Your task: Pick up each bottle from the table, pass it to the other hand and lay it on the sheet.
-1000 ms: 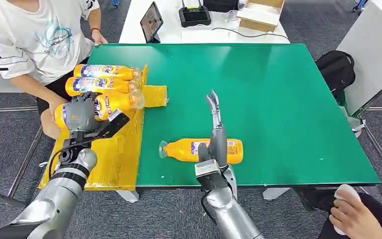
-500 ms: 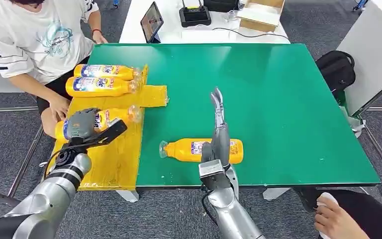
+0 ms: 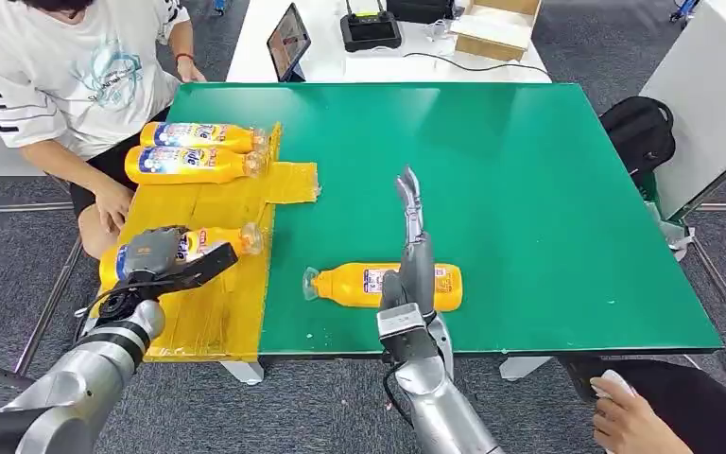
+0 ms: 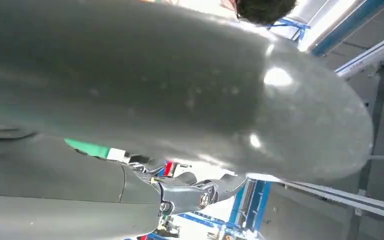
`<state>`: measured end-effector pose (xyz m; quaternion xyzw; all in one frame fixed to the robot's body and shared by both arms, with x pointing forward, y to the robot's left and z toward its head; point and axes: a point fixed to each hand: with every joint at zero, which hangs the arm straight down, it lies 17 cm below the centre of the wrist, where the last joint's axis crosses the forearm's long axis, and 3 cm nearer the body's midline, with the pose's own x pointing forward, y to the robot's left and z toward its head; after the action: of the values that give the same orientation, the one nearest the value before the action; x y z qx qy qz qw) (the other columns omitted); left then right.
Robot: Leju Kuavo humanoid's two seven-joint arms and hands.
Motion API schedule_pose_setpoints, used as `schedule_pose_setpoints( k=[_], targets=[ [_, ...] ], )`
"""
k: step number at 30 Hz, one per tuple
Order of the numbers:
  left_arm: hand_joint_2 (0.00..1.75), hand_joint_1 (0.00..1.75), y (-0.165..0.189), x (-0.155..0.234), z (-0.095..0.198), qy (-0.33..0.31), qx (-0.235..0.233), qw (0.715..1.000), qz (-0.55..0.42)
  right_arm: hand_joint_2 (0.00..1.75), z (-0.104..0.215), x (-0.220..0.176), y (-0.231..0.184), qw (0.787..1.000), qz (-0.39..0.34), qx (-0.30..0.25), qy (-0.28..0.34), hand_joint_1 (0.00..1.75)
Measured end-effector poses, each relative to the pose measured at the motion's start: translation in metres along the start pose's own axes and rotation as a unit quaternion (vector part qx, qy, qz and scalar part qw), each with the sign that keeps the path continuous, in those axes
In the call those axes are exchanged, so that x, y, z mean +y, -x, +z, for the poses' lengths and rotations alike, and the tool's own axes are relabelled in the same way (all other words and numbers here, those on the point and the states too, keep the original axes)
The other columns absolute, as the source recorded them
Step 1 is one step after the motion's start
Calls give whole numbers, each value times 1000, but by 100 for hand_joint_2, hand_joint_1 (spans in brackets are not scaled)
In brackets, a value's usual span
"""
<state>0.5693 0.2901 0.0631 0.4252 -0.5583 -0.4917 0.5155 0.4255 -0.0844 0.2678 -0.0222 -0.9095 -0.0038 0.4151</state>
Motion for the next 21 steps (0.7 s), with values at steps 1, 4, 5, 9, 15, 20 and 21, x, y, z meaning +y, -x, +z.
schedule_pose_setpoints(
  k=[1,4,5,9,15,20,21],
  targets=[
    [175,175,1,0,0,0,0,1000,0,0,0,0,0,1000,0,0,0,0],
    [175,175,1,-1,1,1,1,1000,0,0,0,1,0,1000,0,0,-1,0],
    [175,175,2,-1,1,1,1,1000,0,0,0,1,0,1000,0,0,-1,0],
    [175,175,2,-1,1,2,1,1000,0,0,0,1,0,1000,0,0,-1,0],
    [175,10,4,-3,0,9,6,1000,-10,0,1,4,0,1000,0,1,-10,0],
    [0,0,6,-5,0,17,18,999,37,0,3,8,3,1000,8,5,-18,0],
    [0,0,7,-6,0,20,21,998,57,0,4,9,4,1000,9,7,-19,0]
  ],
)
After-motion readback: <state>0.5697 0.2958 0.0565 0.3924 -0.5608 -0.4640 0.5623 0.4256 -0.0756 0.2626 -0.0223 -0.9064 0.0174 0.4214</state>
